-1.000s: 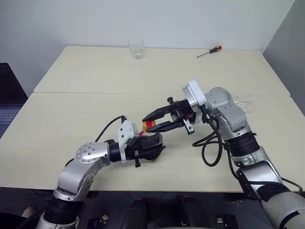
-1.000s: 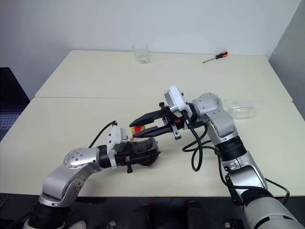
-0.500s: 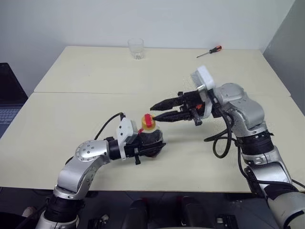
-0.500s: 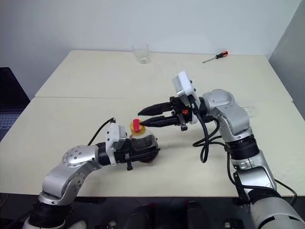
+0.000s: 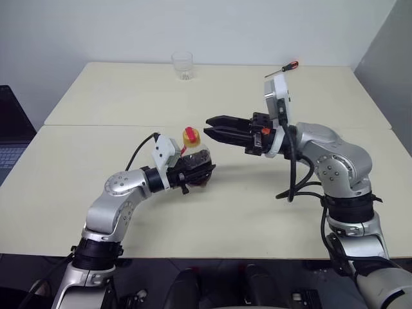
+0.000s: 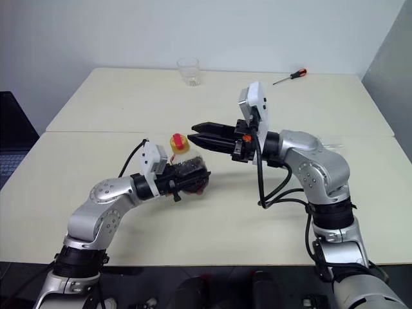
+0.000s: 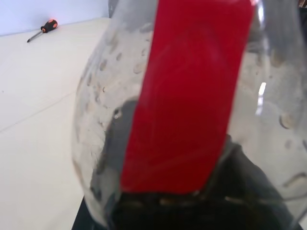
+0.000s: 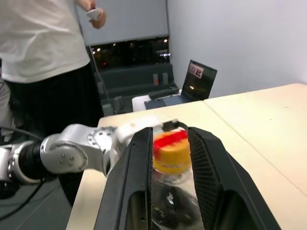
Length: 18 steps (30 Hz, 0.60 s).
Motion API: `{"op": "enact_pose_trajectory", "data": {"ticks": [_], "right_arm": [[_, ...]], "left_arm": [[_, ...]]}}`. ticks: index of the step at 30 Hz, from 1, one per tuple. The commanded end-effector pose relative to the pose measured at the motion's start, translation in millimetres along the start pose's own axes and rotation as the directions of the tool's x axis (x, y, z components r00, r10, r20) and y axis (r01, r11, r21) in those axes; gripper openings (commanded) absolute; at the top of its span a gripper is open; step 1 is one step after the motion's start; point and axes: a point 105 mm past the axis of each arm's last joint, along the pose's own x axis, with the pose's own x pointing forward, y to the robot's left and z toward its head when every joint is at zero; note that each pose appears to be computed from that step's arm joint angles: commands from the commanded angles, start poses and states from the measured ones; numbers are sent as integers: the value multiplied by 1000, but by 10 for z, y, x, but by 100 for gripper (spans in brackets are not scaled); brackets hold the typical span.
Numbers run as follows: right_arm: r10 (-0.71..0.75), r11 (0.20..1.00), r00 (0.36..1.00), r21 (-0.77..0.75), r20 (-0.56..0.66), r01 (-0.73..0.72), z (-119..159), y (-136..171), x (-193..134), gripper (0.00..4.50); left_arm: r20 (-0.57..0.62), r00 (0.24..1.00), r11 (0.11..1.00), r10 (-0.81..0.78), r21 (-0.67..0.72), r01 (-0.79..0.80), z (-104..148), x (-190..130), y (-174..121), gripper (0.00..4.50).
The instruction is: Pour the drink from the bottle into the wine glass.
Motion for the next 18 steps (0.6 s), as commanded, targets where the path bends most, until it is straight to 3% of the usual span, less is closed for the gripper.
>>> {"op": "enact_pose_trajectory", "data": {"ticks": [1, 6, 18], "right_arm": [[-21, 999, 999, -33, 50, 23, 118, 23, 59, 159], [-59, 998, 996, -29, 68, 61, 113, -22, 131, 311], [-52, 998, 997, -31, 49, 54, -6, -30, 275, 311]], "left_arm": [[49, 999, 998, -3, 60, 0, 148, 28, 35, 176], [53, 999, 998, -1, 69, -2, 158, 46, 70, 176], [59, 998, 996, 9, 86, -14, 185, 65, 131, 176]]}}
